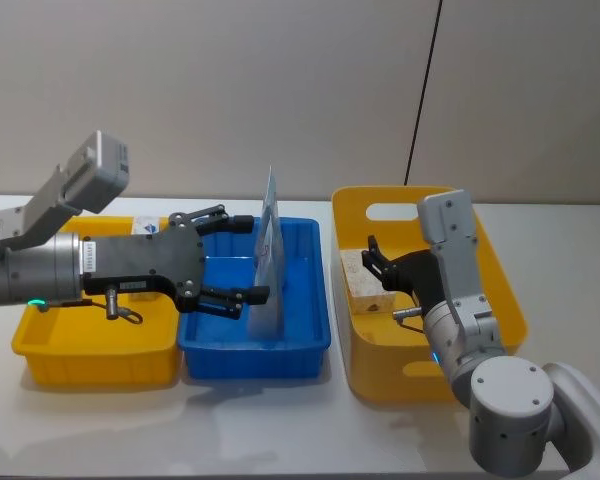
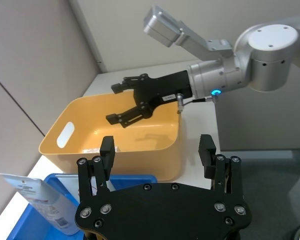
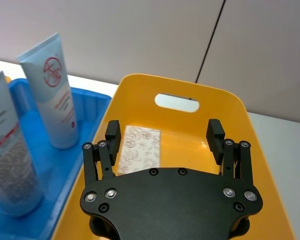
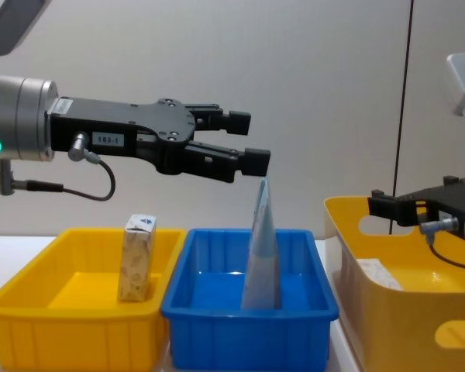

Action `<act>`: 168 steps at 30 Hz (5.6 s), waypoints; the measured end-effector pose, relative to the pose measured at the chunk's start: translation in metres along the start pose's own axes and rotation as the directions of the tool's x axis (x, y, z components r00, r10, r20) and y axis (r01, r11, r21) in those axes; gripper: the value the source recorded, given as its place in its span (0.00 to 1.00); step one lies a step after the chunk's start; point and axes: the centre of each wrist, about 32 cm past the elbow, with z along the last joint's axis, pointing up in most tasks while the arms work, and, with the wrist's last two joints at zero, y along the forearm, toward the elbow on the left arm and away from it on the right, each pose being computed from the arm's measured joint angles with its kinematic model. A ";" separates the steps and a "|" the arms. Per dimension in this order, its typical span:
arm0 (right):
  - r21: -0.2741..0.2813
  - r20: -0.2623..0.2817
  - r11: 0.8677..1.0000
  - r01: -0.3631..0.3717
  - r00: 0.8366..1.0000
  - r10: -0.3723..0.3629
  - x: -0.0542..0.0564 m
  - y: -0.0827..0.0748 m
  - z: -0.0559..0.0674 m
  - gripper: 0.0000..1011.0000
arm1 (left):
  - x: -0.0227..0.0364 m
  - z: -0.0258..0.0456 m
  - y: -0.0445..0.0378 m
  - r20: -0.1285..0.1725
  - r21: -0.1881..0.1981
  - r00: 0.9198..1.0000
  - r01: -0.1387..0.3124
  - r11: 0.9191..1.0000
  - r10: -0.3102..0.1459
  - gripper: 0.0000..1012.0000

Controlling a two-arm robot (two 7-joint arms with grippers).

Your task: Bimanual collaborative sorting of washing and personal care products

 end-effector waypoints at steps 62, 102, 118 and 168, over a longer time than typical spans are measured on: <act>-0.048 0.005 0.898 -0.437 0.899 0.438 0.018 -0.021 0.027 0.99 | -0.0206 -0.0160 0.0090 -0.069 -0.047 0.985 -0.163 0.985 0.160 0.99; -0.089 -0.030 0.912 -0.400 0.917 0.399 -0.041 -0.018 0.026 0.99 | -0.0208 -0.0162 0.0090 -0.070 -0.047 0.985 -0.164 0.985 0.160 0.99; -0.100 -0.003 0.930 -0.353 0.935 0.355 -0.060 0.000 0.022 0.99 | -0.0208 -0.0162 0.0090 -0.070 -0.047 0.985 -0.164 0.985 0.160 0.99; -0.114 0.038 0.942 -0.315 0.946 0.321 -0.082 0.030 0.016 0.22 | -0.0208 -0.0162 0.0090 -0.070 -0.047 0.985 -0.164 0.985 0.160 0.99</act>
